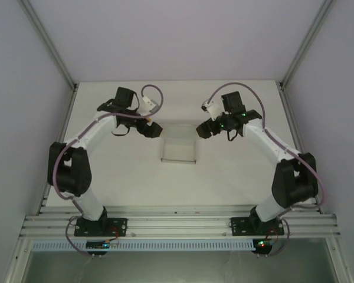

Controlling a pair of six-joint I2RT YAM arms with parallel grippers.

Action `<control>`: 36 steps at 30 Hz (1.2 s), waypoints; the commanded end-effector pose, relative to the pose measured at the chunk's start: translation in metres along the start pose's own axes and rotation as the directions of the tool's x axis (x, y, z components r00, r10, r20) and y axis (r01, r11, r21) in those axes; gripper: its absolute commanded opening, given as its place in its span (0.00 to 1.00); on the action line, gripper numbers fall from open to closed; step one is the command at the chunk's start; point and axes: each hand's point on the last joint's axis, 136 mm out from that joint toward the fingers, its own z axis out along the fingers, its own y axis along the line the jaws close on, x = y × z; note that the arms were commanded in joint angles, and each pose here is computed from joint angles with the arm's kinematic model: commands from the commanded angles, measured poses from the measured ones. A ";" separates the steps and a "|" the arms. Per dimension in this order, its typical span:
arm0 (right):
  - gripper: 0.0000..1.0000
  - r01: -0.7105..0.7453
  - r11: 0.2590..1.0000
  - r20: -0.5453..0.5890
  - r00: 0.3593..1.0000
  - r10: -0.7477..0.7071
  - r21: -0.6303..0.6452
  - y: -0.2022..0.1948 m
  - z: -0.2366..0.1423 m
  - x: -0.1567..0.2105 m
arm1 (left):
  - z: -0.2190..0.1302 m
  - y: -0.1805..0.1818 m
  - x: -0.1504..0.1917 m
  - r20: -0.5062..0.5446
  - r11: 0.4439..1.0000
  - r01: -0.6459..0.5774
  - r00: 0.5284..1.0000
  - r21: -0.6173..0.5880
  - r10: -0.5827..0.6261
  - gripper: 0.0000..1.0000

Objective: Assemble paper box

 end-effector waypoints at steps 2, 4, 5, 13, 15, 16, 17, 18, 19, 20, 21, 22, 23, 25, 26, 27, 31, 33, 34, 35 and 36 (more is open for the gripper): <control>0.62 0.068 0.994 -0.065 0.995 -0.074 -0.090 0.002 0.013 0.009 | 0.011 -0.014 0.011 -0.108 0.993 -0.098 0.989 0.063 0.104 0.82; 0.53 0.055 0.995 -0.072 0.996 -0.061 -0.085 -0.002 0.017 0.009 | 0.018 -0.008 0.010 -0.125 0.995 -0.087 0.988 0.039 0.091 0.72; 0.47 0.047 0.996 -0.070 0.996 -0.052 -0.074 -0.005 0.019 0.008 | 0.020 -0.007 0.009 -0.134 0.996 -0.080 0.987 0.035 0.084 0.65; 0.24 0.040 0.995 -0.084 0.995 -0.048 -0.092 -0.002 0.030 0.009 | 0.023 -0.012 0.003 -0.138 0.994 -0.109 0.984 0.004 0.109 0.18; 0.11 0.043 0.994 -0.102 0.993 -0.054 -0.105 0.002 0.032 0.010 | 0.021 -0.012 0.000 -0.129 0.993 -0.119 0.985 -0.022 0.115 0.10; 0.04 0.042 0.992 -0.122 0.991 -0.056 -0.116 0.005 0.033 0.013 | 0.020 -0.011 -0.003 -0.125 0.992 -0.115 0.986 -0.048 0.108 0.07; 0.00 0.044 0.992 -0.132 0.990 -0.059 -0.114 0.008 0.033 0.014 | 0.020 -0.009 -0.006 -0.123 0.991 -0.111 0.987 -0.077 0.101 0.02; 0.00 0.039 0.995 -0.138 0.989 -0.052 -0.092 0.008 0.033 0.014 | 0.018 -0.004 -0.009 -0.121 0.987 -0.098 0.989 -0.123 0.083 0.00; 0.00 0.034 0.998 -0.138 0.990 -0.042 -0.056 0.005 0.032 0.013 | 0.016 0.000 -0.012 -0.114 0.982 -0.083 0.991 -0.172 0.064 0.00; 0.00 0.021 1.000 -0.142 0.990 -0.023 -0.017 0.003 0.029 0.013 | 0.016 0.005 -0.013 -0.113 0.974 -0.066 0.993 -0.216 0.042 0.00; 0.00 0.017 0.999 -0.114 0.993 -0.012 0.039 -0.001 0.027 0.005 | 0.014 0.010 -0.015 -0.105 0.962 -0.043 0.994 -0.269 0.015 0.00; 0.00 0.001 0.996 -0.094 0.996 0.007 0.088 -0.004 0.023 0.001 | 0.011 0.015 -0.018 -0.088 0.948 -0.007 0.996 -0.318 -0.023 0.00; 0.00 -0.035 0.986 -0.064 0.997 0.046 0.161 -0.012 0.019 -0.004 | 0.009 0.016 -0.019 -0.075 0.938 0.026 0.996 -0.346 -0.055 0.00; 0.00 -0.157 0.935 0.029 0.987 0.157 0.318 -0.028 0.008 -0.014 | 0.003 0.019 -0.025 -0.013 0.902 0.133 0.988 -0.412 -0.151 0.00; 0.00 -0.236 0.894 0.088 0.972 0.219 0.382 -0.036 0.002 -0.017 | -0.001 0.019 -0.029 0.023 0.884 0.184 0.981 -0.429 -0.193 0.00; 0.00 -0.327 0.845 0.156 0.945 0.287 0.424 -0.041 -0.002 -0.019 | -0.005 0.022 -0.033 0.084 0.851 0.262 0.964 -0.455 -0.252 0.00; 0.00 -0.602 0.742 0.362 0.789 0.496 0.295 -0.033 0.013 -0.029 | -0.006 0.012 -0.047 0.274 0.806 0.455 0.887 -0.379 -0.371 0.00; 0.00 -0.676 0.706 0.470 0.703 0.534 0.211 -0.028 0.019 -0.042 | -0.001 0.010 -0.052 0.363 0.788 0.527 0.836 -0.318 -0.412 0.00; 0.00 -0.691 0.698 0.497 0.679 0.540 0.186 -0.025 0.021 -0.046 | 0.000 0.012 -0.052 0.393 0.770 0.560 0.810 -0.305 -0.434 0.00; 0.00 -0.704 0.691 0.519 0.657 0.546 0.164 -0.024 0.021 -0.051 | -0.003 0.019 -0.051 0.435 0.725 0.615 0.770 -0.310 -0.467 0.00; 0.00 -0.728 0.670 0.532 0.628 0.568 0.145 -0.022 0.022 -0.053 | -0.004 0.023 -0.052 0.461 0.704 0.639 0.748 -0.309 -0.477 0.00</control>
